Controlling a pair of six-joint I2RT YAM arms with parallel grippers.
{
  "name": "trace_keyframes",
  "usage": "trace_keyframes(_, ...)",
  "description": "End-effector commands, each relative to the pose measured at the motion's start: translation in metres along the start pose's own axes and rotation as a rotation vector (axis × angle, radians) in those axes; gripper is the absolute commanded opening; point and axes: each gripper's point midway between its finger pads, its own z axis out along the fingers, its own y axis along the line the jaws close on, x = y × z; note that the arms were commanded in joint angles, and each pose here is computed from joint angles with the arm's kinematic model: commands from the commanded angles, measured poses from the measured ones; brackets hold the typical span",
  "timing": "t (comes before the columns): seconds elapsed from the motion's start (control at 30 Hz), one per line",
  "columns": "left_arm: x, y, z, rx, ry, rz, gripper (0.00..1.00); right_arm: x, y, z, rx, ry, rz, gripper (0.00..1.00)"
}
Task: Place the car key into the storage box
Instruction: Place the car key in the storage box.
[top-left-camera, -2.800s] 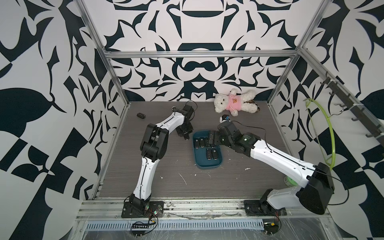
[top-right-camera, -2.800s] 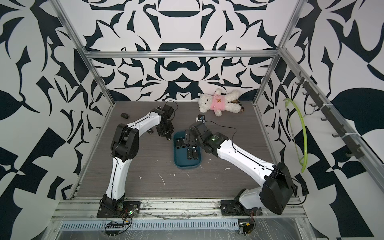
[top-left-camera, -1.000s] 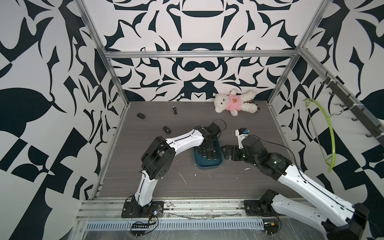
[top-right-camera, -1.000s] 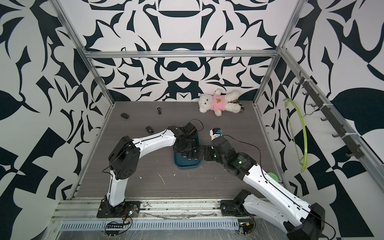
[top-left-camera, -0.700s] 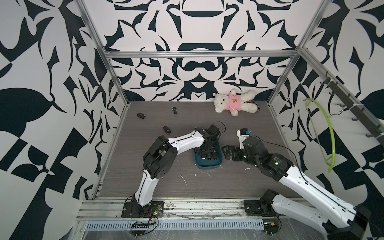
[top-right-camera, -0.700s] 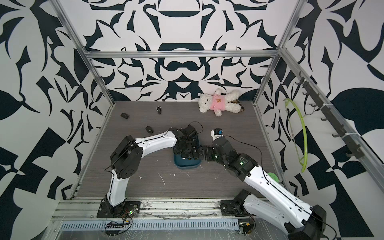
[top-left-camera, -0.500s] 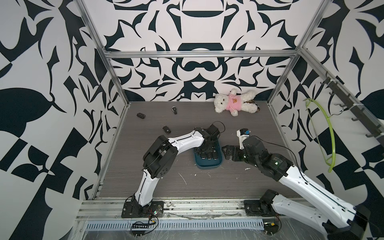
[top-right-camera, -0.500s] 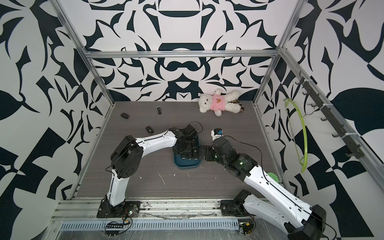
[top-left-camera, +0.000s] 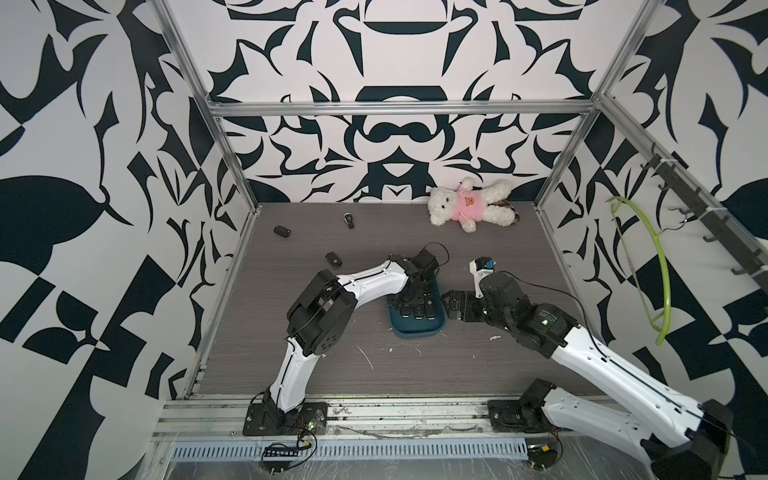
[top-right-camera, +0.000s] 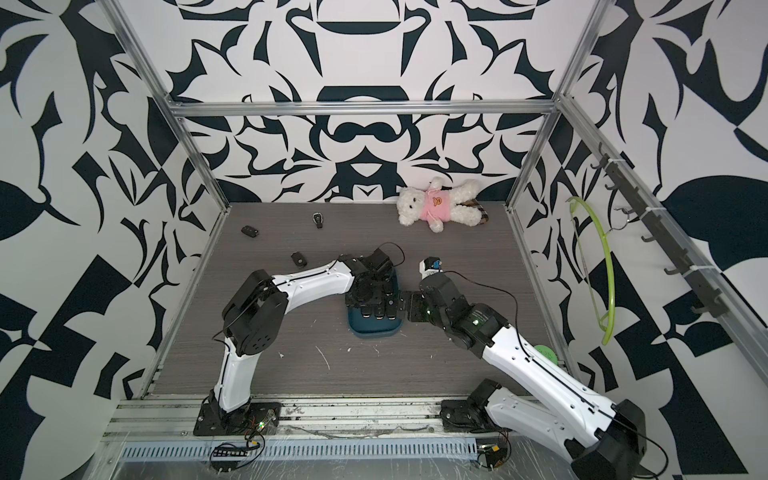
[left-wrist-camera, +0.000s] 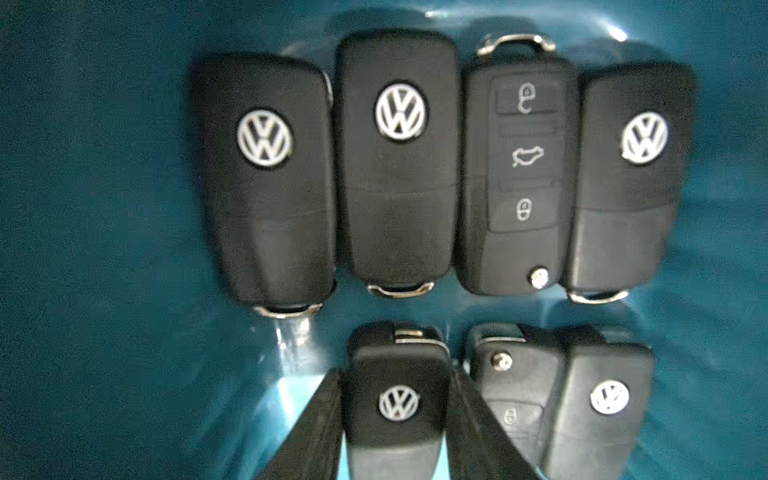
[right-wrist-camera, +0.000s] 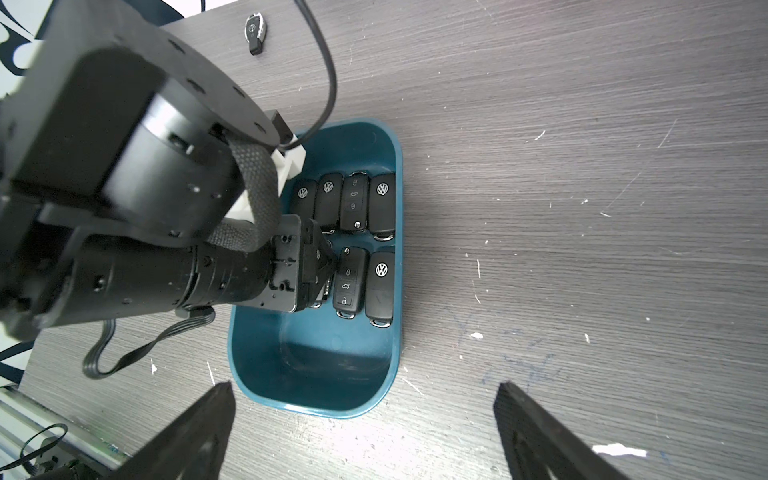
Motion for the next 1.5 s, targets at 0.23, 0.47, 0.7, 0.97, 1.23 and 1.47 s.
trace_keyframes(0.23,0.0,0.006,-0.003,0.0,0.0,-0.015,0.5,-0.011,0.006,0.0,-0.016,-0.033,0.007,1.0)
trace_keyframes(0.47,0.005,0.011,-0.011,0.009,-0.001,-0.033,0.45,-0.01,0.005,0.001,-0.014,-0.029,0.006,1.0)
trace_keyframes(0.7,0.008,0.012,-0.016,0.031,-0.002,-0.044,0.43,-0.008,0.006,0.003,-0.016,-0.023,0.006,1.0)
trace_keyframes(0.97,0.006,0.0,-0.012,0.079,0.002,-0.059,0.4,-0.009,0.007,0.005,-0.016,-0.018,-0.002,1.0)
trace_keyframes(1.23,0.006,0.001,-0.005,0.066,0.01,-0.052,0.42,-0.009,0.007,0.004,-0.014,-0.018,-0.004,1.0)
trace_keyframes(1.47,0.004,-0.002,-0.006,0.073,0.003,-0.047,0.46,-0.008,0.005,0.005,-0.011,-0.016,-0.001,1.0)
